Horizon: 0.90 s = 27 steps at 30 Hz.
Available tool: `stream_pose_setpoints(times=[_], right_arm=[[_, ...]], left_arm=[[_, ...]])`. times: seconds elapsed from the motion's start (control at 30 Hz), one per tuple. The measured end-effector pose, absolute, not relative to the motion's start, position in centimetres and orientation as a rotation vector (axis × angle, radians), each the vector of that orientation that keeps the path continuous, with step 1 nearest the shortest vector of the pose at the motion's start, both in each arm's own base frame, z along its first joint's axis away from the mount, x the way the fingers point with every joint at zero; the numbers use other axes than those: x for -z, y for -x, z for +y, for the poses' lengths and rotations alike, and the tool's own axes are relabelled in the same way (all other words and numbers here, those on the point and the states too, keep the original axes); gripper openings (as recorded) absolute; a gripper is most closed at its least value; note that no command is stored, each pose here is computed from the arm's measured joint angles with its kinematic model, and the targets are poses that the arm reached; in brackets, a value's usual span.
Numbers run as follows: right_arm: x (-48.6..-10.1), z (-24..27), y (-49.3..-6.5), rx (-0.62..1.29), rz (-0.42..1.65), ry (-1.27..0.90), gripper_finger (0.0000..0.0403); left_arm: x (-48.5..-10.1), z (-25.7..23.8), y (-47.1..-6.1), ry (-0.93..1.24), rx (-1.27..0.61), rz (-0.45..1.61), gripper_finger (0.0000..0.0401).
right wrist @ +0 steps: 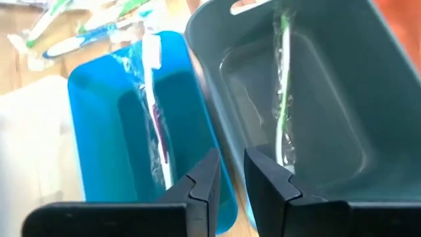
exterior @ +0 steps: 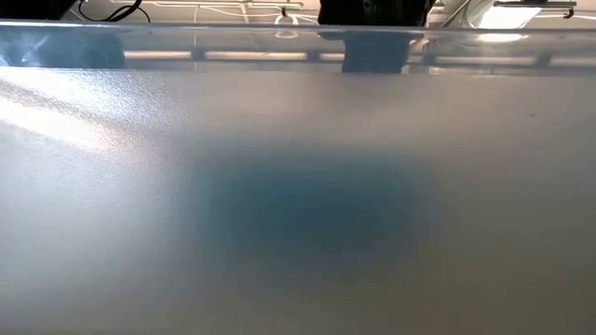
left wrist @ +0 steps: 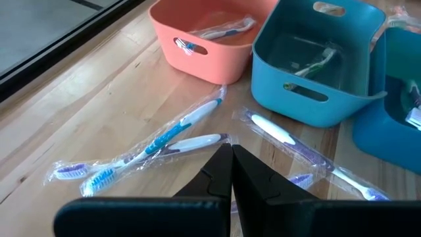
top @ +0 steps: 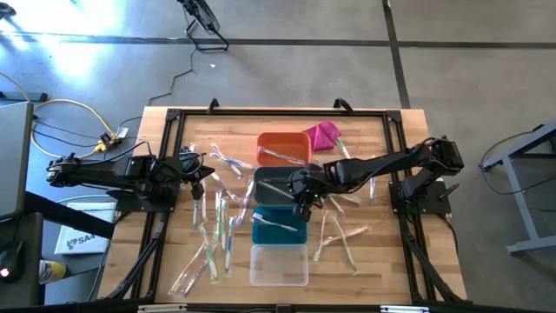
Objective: Pick & Place Toothbrushes
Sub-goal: Put the orange toothbrush into the transparent bin
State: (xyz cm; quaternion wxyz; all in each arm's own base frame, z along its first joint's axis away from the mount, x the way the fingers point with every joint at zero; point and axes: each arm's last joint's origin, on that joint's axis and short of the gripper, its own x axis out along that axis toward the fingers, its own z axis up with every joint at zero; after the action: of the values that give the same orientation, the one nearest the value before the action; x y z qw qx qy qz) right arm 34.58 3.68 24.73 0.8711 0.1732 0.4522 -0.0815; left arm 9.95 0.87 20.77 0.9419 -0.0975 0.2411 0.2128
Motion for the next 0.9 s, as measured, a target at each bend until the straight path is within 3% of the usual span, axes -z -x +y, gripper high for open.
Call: stream_pose_setpoints(times=[0.53, 0.9], right_arm=[[-24.2, 4.7, -33.6, 0.295, 1.028, -0.549, 0.0061], [-23.9, 6.6, -32.6, 0.425, 1.086, -0.736, 0.0061]], left_arm=[[-21.1, 0.9, -10.1, 0.199, -0.427, 0.452, 0.0006], [-22.2, 0.9, -10.7, 0.069, -0.383, 0.361, 0.0006]])
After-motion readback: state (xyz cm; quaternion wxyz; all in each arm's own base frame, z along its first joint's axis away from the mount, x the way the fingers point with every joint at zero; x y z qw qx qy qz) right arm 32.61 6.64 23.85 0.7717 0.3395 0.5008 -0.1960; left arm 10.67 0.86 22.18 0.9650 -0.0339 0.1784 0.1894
